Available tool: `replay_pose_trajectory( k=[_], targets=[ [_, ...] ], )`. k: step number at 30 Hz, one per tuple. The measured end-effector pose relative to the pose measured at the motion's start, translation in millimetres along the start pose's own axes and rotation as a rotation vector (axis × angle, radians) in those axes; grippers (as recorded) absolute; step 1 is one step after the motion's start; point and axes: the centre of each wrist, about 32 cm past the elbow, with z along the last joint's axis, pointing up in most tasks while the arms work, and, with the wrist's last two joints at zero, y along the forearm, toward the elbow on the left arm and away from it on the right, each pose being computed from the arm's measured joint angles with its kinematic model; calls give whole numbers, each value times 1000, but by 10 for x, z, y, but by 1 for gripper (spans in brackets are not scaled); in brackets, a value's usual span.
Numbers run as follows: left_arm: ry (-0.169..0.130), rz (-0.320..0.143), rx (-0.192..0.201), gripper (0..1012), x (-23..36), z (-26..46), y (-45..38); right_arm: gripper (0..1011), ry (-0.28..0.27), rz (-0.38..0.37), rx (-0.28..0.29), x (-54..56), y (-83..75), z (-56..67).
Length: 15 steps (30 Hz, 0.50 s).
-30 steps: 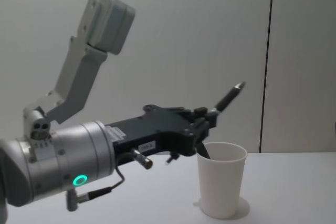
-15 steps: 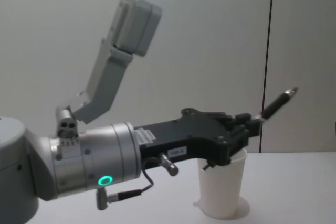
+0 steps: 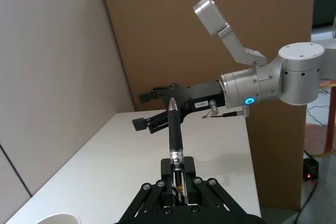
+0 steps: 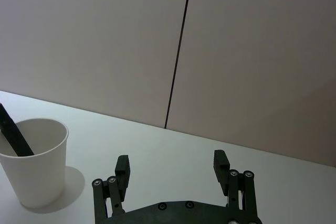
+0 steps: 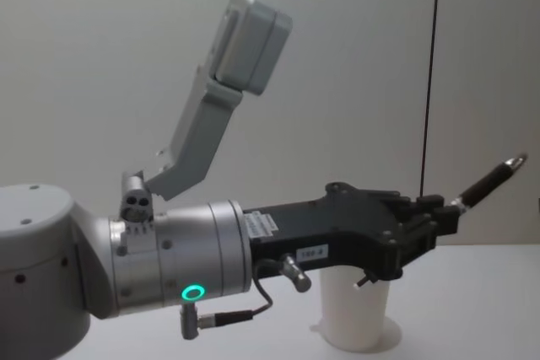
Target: Place the pen into the pen holder.
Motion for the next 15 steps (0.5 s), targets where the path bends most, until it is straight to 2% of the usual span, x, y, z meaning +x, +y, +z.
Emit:
replay_pose_trajectory(
  k=[15],
  targets=[
    [1, -41, -4, 142, 21, 2, -57, 1001, 6, 0, 6, 3, -12, 2]
  ],
)
